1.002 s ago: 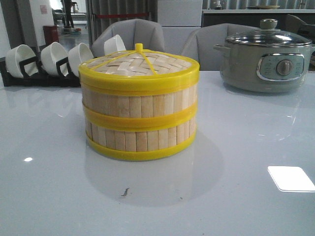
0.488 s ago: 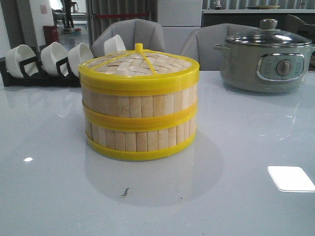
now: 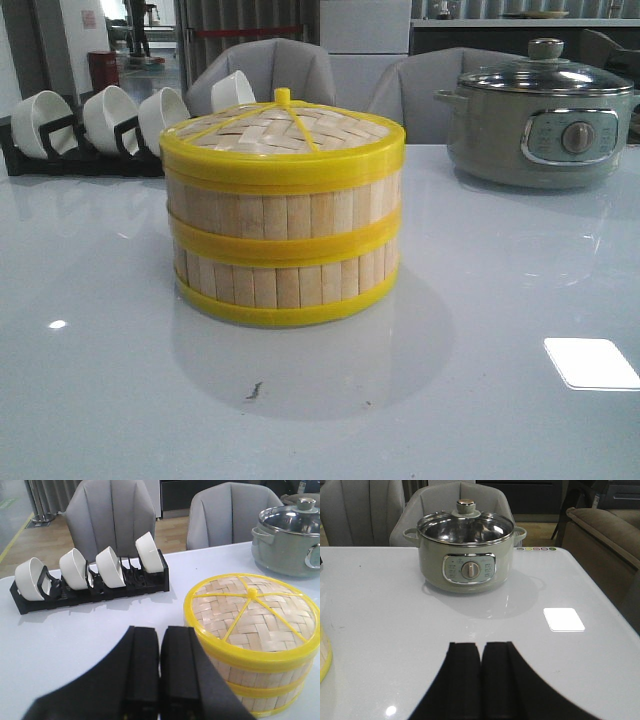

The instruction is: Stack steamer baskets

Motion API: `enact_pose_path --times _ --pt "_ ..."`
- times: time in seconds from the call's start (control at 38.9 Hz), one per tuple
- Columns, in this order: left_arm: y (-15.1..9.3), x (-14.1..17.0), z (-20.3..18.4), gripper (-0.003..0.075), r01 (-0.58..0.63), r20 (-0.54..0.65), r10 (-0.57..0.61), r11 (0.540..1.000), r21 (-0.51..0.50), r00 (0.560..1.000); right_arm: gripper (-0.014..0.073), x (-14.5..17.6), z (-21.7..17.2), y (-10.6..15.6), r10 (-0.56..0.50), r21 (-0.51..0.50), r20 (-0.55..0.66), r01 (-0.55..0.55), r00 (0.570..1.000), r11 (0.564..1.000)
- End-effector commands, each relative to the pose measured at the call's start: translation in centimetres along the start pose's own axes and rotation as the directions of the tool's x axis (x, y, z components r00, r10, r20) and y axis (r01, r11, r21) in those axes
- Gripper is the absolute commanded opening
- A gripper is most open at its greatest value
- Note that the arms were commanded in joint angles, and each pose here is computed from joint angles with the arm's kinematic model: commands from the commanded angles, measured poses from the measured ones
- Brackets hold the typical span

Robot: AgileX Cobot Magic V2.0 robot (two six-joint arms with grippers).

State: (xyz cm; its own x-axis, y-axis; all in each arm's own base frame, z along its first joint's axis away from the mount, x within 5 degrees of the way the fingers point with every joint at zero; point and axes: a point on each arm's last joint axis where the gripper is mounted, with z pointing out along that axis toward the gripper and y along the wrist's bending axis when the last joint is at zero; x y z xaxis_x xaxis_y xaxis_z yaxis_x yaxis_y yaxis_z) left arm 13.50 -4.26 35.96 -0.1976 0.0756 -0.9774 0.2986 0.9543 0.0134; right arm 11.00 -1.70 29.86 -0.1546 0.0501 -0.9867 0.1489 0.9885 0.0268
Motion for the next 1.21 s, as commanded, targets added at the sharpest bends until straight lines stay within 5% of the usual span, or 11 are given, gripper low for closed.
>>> enact_pose_path --times 0.0,0.31,0.59,1.13,1.18 --pt "0.0 -1.8 -0.4 0.0092 0.011 0.127 -0.011 1.000 0.001 0.992 0.0055 -1.7 -0.2 -0.2 -0.001 0.023 0.111 -0.002 0.994 1.000" --pt "1.4 -0.9 -2.7 0.0092 0.042 0.246 -0.014 0.993 -0.111 0.969 0.0055 -1.7 -0.2 -0.2 -0.001 0.023 0.110 -0.002 0.994 1.000" --pt "1.8 4.7 -5.4 0.0092 0.102 0.429 -0.006 0.974 -0.201 0.903 0.0055 -1.7 -0.2 -0.2 -0.001 0.023 0.110 -0.002 0.994 1.000" --pt "1.7 14.6 -5.8 0.0092 0.182 0.492 -0.041 0.953 -0.241 0.870 0.0055 -1.7 -0.2 -0.2 -0.001 0.023 0.110 -0.002 0.994 1.000" --pt "1.6 15.0 -5.7 0.0092 0.184 0.447 -0.059 0.953 -0.241 0.893 0.0055 -1.6 -0.2 -0.2 -0.001 0.023 0.110 -0.002 0.994 1.000"
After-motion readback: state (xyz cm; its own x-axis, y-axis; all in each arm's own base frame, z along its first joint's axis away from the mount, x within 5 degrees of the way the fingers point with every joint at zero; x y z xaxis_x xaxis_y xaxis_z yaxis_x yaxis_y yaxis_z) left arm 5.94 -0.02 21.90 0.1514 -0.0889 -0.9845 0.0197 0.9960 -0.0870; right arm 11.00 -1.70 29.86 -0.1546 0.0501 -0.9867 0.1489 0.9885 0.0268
